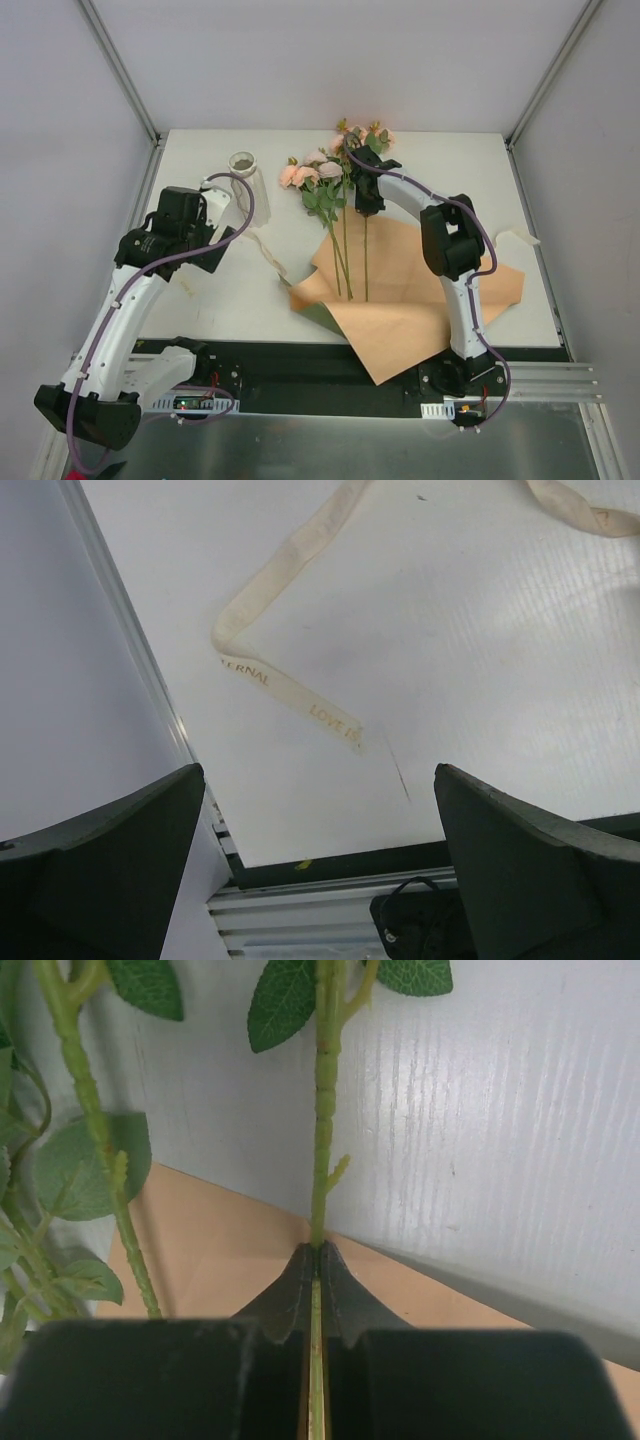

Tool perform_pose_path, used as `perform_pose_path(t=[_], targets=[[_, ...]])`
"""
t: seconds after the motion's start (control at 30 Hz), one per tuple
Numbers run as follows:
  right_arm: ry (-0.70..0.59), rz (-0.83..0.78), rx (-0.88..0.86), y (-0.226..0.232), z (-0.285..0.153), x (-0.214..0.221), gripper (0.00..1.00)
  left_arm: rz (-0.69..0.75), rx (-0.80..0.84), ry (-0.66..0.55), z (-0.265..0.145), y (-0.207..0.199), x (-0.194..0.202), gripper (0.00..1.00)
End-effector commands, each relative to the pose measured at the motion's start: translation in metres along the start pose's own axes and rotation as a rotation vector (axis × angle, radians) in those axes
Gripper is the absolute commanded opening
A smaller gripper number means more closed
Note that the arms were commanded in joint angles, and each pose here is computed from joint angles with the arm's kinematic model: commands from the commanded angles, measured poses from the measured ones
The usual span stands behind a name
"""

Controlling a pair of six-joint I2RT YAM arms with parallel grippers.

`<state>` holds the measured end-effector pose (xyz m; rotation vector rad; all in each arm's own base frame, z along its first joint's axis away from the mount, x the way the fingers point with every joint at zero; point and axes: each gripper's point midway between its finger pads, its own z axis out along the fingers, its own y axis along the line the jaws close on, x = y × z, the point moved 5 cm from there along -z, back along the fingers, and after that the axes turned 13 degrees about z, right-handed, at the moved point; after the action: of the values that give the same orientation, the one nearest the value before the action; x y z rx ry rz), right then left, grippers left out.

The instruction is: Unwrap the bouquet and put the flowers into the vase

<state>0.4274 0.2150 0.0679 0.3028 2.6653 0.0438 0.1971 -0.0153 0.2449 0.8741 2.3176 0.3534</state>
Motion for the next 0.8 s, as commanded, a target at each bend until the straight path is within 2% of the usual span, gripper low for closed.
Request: perform_pose_path(t=[0.0, 0.13, 0.3, 0.43, 0.57, 0.7, 0.77], targets=[[-0.091, 0.067, -0.026, 0.004, -0.03, -0.019, 0.01, 0.034, -0.024, -0.009, -0.015, 0.01, 0.003, 0.99], [-0.195, 0.116, -0.093, 0.006, -0.067, -0.038, 0.01, 0.032, -0.029, -0.017, -0.017, 0.013, 0.002, 0.99], [-0.357, 0.188, -0.253, 0.012, -0.135, -0.065, 0.01, 0.028, -0.037, -0.02, -0.019, 0.016, 0.004, 0.99], [-0.571, 0.172, -0.465, 0.029, -0.22, -0.082, 0.01, -0.005, -0.068, -0.03, -0.023, 0.026, 0.005, 0.99], [-0.746, 0.068, -0.627, 0.064, -0.298, -0.094, 0.01, -0.112, -0.119, -0.035, -0.022, 0.051, 0.006, 0.99], [-0.91, -0.051, -0.8, 0.104, -0.364, -0.089, 0.01, -0.311, -0.184, -0.013, -0.02, 0.093, 0.025, 0.99], [-1.065, -0.054, -0.921, 0.117, -0.397, -0.093, 0.01, -0.368, -0.161, -0.049, -0.018, 0.108, 0.024, 0.99]])
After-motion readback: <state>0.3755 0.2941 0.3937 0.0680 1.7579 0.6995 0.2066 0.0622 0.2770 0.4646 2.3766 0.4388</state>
